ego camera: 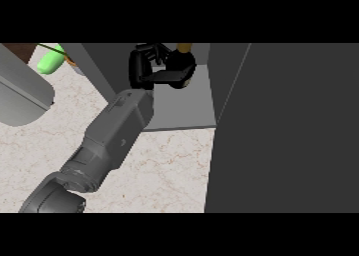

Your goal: Pick up the wine, place it into the cabinet and close the cabinet

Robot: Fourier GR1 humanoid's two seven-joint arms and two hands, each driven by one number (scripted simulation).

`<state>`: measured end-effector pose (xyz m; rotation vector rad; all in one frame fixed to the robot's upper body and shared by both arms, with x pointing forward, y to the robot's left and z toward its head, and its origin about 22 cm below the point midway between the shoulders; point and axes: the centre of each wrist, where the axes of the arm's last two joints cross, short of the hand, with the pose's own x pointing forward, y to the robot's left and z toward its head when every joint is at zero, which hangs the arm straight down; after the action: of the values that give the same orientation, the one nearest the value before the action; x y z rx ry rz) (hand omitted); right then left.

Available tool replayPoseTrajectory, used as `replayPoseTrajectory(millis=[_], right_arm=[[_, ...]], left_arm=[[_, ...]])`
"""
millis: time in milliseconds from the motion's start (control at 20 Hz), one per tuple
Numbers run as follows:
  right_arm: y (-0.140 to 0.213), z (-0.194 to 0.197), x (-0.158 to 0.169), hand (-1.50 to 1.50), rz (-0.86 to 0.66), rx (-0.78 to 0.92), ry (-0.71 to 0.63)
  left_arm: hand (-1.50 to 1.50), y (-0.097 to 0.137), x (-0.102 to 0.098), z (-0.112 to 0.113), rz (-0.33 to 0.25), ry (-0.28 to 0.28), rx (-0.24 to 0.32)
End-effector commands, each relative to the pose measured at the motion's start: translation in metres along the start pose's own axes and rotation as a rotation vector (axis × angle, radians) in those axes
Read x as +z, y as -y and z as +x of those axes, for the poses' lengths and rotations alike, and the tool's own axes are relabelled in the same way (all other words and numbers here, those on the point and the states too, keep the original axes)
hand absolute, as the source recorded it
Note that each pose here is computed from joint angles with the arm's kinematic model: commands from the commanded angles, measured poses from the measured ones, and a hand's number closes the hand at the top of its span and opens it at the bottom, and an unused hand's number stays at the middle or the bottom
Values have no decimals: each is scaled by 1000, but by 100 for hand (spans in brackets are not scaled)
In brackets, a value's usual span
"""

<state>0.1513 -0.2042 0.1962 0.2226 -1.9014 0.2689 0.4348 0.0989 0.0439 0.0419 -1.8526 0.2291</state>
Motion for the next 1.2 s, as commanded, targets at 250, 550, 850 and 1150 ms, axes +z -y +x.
replayPoseTrajectory(millis=[250,550,850,1150], right_arm=[[-4,12,-7,-150,16,-6,45],[-9,7,6,-150,37,-22,42],[-5,7,4,-150,22,-20,37],[-7,9,-1,-150,17,-20,35]], left_arm=[[150,-20,3,-12,27,-11,-26],[-150,-8,9,-14,48,-29,-109],[-150,-12,13,-20,65,-34,-165],[-150,-33,13,-26,31,-17,-251]])
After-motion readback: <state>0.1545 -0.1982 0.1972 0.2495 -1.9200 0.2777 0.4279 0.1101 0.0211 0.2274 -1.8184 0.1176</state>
